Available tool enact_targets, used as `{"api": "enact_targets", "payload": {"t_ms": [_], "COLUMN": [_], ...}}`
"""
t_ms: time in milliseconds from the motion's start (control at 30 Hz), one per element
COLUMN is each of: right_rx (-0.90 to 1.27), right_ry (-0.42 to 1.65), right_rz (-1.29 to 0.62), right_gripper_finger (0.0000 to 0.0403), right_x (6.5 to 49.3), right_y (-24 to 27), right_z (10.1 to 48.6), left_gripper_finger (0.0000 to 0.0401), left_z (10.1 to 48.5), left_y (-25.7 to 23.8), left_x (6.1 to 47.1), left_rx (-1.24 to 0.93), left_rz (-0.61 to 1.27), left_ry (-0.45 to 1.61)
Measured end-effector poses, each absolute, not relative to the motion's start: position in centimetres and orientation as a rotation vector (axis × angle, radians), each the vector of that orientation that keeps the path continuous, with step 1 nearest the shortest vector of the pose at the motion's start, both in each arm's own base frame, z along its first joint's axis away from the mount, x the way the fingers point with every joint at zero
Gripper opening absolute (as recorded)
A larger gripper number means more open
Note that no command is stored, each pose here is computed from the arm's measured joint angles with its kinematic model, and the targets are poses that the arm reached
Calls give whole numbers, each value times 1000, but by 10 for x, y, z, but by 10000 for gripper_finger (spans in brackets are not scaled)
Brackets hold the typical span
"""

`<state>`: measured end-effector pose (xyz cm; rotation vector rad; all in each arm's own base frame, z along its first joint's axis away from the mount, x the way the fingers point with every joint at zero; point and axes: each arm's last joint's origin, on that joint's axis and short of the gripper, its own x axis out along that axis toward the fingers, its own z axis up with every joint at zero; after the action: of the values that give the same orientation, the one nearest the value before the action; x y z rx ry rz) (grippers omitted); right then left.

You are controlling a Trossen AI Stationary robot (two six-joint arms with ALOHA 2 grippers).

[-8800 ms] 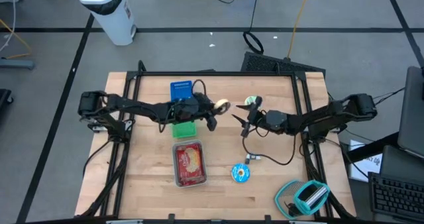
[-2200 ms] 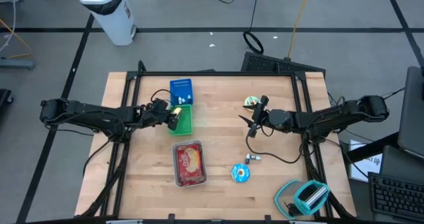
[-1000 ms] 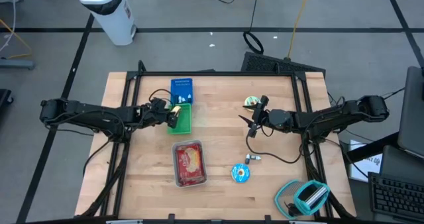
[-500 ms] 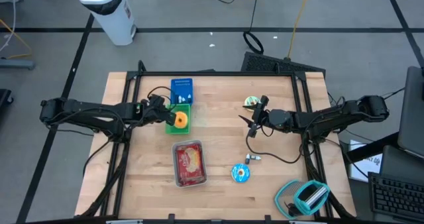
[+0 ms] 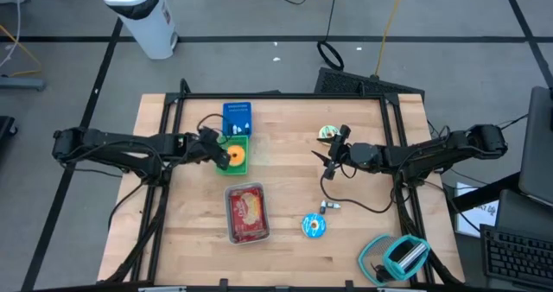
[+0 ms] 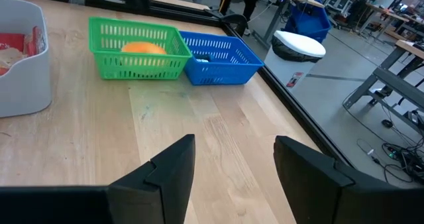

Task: Pick & Place Food Item
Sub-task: Put the black donut into the green bin

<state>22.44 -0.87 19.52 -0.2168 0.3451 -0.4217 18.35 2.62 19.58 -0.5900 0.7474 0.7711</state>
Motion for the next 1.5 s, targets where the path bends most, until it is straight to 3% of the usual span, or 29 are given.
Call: {"api": "enact_targets", "payload": {"t_ms": [300,533,933,1067,1300,1500], "right_rx": [-215,-216,-216,-216,-216,-216], "right_ry": [339,340,341,341,341,341], "right_rz": [-423,-422,-422,-422,-422,-422], "right_gripper_finger": [197,197,196,197,196,196], "right_x": [225,225,225,225,225,225], "right_y": [-9,-9,-9,-9,-9,-9], "right_z": [196,196,196,196,196,196], "left_gripper_finger": [175,175,172,132,11,4], "left_z": [172,145,142,142,142,151], "left_y": [12,17,19,19,19,19], "left_x": [226,234,233,233,233,240], "left_rx": [-560,-496,-469,-468,-504,-535], "left_rz": [489,586,627,630,650,625], "left_ry": [781,877,882,884,872,860]}}
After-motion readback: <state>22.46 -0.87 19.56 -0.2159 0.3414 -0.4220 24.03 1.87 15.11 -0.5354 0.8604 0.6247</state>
